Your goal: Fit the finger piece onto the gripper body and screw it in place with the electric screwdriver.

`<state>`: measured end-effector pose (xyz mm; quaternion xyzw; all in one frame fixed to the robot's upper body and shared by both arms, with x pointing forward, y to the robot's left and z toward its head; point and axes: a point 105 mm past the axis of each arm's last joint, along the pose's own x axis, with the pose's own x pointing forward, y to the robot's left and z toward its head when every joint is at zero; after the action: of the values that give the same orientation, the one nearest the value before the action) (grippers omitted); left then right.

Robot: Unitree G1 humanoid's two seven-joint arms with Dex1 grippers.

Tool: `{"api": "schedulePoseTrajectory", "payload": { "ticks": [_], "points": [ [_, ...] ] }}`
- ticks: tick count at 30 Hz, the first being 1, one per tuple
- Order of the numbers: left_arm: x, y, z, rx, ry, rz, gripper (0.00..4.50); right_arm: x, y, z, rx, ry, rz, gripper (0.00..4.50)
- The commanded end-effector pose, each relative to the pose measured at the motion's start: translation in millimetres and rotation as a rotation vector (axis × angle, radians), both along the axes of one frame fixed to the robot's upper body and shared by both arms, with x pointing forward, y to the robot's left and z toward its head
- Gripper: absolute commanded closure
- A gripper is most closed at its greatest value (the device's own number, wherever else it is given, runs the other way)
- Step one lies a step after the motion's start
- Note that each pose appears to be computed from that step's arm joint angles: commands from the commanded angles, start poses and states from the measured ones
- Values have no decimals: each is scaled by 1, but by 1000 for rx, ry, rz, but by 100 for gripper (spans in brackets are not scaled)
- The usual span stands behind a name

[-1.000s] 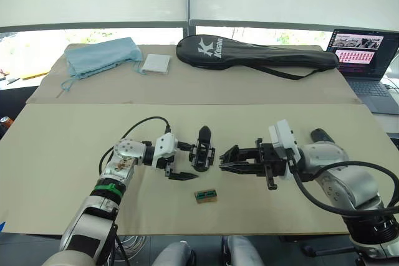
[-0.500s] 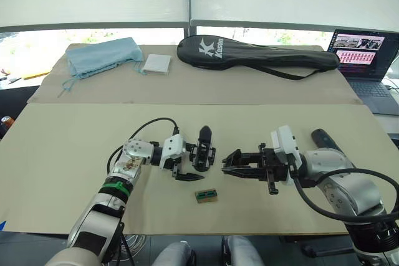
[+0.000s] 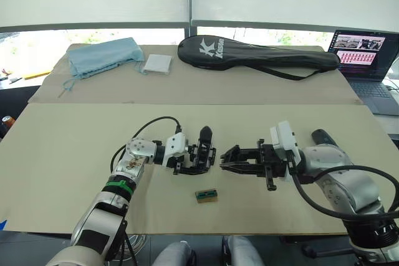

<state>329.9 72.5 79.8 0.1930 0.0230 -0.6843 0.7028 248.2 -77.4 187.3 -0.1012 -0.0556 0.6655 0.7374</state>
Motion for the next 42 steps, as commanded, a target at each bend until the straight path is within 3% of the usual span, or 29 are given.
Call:
{"api": "schedulePoseTrajectory", "payload": {
  "ticks": [1, 11, 42],
  "points": [
    [-4, -5, -7, 22, 2, -5, 213, 1, 15, 9, 18, -62, 21, 406],
    [-5, -6, -11, 27, 28, 34, 213, 17, 45, 1, 64, -49, -22, 406],
    [-8, -3, -15, 54, 58, 41, 213, 36, 43, -38, -86, 70, -76, 406]
  ]
}}
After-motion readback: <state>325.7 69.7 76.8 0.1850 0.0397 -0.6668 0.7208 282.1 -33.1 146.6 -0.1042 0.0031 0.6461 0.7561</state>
